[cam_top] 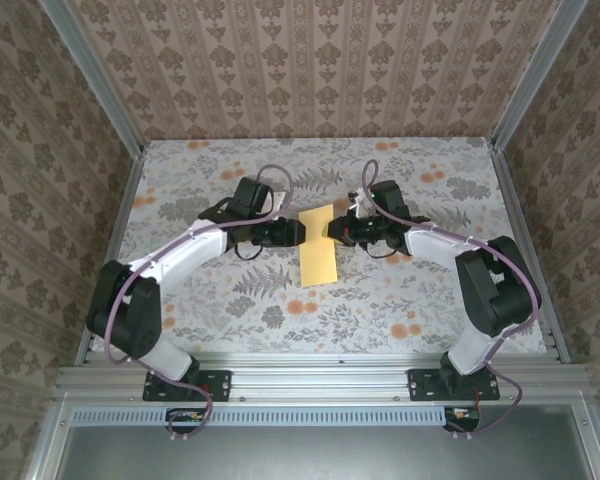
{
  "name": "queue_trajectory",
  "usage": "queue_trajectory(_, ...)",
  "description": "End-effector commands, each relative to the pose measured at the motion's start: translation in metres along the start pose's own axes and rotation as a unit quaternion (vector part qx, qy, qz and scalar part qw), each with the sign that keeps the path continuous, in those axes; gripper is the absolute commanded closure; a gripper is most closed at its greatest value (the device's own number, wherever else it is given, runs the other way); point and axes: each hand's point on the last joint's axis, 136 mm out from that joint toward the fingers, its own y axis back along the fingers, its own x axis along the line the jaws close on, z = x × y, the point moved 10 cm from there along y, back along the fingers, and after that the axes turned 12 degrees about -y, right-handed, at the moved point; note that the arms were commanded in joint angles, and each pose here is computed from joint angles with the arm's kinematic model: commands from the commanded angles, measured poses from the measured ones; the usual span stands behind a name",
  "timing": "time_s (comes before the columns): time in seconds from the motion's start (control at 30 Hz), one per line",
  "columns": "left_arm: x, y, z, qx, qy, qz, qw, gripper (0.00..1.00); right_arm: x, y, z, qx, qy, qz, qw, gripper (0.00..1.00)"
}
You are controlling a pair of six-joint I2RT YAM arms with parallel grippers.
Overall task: Fold a paper plane with a square sheet of paper (pick it up from the middle)
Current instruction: Pick up the paper from the center of the table, then place the paper at the center of the table.
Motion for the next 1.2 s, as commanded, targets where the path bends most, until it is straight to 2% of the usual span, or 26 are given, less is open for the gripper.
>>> queue_trajectory(0.0, -0.003, 0.013, -0.004, -0.026, 0.031, -0.035, 0.999, 0.46, 0.025, 0.014, 0.003, -0.006, -0.001, 0.053, 0.999, 0.99)
queue_trajectory(0.33, -0.011, 0.026, -0.016, -0.087, 0.096, -0.119, 0.984, 0.39, 0.052, 0.030, 0.012, -0.033, -0.007, 0.112, 0.993, 1.00)
queue_trajectory(0.63, -0.014, 0.026, -0.018, -0.100, 0.117, -0.159, 0.975, 0.40, 0.062, 0.034, 0.017, -0.037, -0.010, 0.138, 0.990, 1.00)
queue_trajectory(0.83, -0.018, 0.036, -0.018, -0.104, 0.111, -0.157, 0.976, 0.50, 0.058, 0.034, 0.018, -0.040, -0.014, 0.133, 0.990, 1.00)
queue_trajectory(1.03, -0.017, 0.036, -0.021, -0.090, 0.107, -0.147, 0.979, 0.70, 0.054, 0.032, 0.017, -0.040, -0.016, 0.130, 0.990, 1.00)
queue_trajectory(1.17, -0.015, 0.035, -0.022, -0.085, 0.107, -0.139, 0.981, 0.79, 0.052, 0.032, 0.017, -0.040, -0.017, 0.129, 0.991, 1.00)
